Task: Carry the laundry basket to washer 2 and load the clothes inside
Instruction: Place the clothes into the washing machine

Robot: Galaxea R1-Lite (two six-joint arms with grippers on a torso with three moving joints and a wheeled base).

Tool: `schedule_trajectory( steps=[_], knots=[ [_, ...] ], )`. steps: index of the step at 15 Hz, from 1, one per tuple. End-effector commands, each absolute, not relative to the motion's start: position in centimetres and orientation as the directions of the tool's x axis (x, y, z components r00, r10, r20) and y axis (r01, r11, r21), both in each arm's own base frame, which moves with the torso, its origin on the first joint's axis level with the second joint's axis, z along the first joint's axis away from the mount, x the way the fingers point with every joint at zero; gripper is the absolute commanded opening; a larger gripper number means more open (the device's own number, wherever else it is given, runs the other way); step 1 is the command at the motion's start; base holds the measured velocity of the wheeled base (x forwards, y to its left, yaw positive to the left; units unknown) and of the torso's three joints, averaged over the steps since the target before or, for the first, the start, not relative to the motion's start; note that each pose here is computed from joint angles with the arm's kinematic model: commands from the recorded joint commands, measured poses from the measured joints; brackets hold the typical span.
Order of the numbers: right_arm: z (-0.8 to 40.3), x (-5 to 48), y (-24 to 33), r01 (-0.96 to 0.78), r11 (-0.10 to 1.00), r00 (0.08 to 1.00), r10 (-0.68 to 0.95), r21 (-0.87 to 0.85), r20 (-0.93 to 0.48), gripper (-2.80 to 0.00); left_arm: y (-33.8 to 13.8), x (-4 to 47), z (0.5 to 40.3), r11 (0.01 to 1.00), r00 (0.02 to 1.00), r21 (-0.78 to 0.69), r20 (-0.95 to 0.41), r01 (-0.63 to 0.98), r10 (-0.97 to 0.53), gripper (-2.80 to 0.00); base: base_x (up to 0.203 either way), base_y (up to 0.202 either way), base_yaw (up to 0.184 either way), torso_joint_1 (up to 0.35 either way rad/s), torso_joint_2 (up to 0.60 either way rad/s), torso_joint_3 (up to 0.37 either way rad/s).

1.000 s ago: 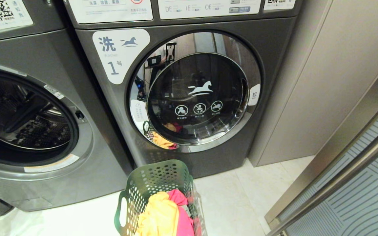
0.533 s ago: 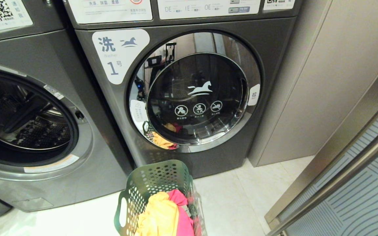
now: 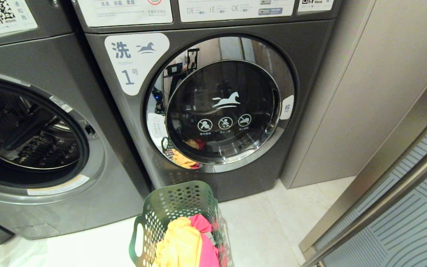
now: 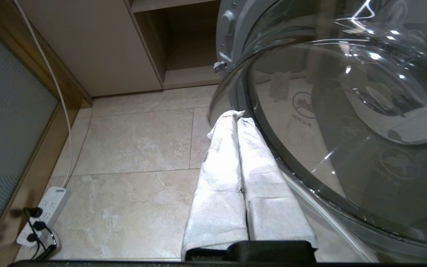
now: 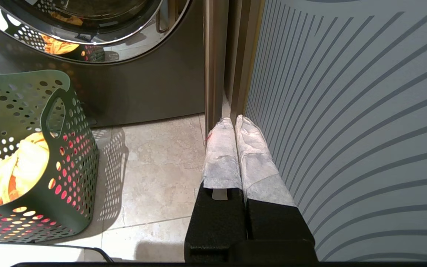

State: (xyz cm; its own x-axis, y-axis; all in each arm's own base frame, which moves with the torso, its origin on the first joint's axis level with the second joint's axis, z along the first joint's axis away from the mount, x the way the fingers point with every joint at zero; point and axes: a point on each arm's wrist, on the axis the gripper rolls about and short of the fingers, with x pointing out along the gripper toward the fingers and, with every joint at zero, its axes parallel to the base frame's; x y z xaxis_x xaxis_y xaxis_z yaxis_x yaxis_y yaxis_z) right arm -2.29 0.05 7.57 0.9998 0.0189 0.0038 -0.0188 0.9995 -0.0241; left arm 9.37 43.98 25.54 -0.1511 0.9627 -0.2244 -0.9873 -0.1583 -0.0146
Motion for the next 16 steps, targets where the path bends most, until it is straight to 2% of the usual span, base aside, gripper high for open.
schedule_trajectory(
  steps=[1,5,9,13,15,16],
  knots=[
    [7.6,-2.3,0.1,-0.02,0.999,1.0,0.02,-0.025,0.005,-2.8,44.2,9.6,25.5,-0.158,-0.155,0.005,-0.205,-0.988,0.966,-2.8,0.0,0.0,0.0,0.0,0.0,0.0],
    [7.6,-2.3,0.1,-0.02,0.999,1.0,0.02,-0.025,0.005,-2.8,46.1,10.2,23.9,-0.18,-0.178,-0.006,-0.112,-0.984,0.978,-2.8,0.0,0.0,0.0,0.0,0.0,0.0],
    [7.6,-2.3,0.1,-0.02,0.999,1.0,0.02,-0.025,0.005,-2.8,46.1,10.5,24.0,-0.164,-0.163,-0.008,-0.102,-0.986,0.981,-2.8,0.0,0.0,0.0,0.0,0.0,0.0],
    [7.6,-2.3,0.1,-0.02,0.999,1.0,0.02,-0.025,0.005,-2.8,40.5,11.3,32.0,-0.053,-0.055,-0.069,0.03,-0.996,0.998,-2.8,0.0,0.0,0.0,0.0,0.0,0.0],
    [7.6,-2.3,0.1,-0.02,0.999,1.0,0.02,-0.025,0.005,-2.8,34.2,12.9,37.2,0.068,0.059,-0.102,0.084,-0.992,0.995,-2.8,0.0,0.0,0.0,0.0,0.0,0.0],
    [7.6,-2.3,0.1,-0.02,0.999,1.0,0.02,-0.025,0.005,-2.8,30.6,14.9,38.8,0.165,0.158,-0.11,0.073,-0.98,0.985,-2.8,0.0,0.0,0.0,0.0,0.0,0.0]
  ],
)
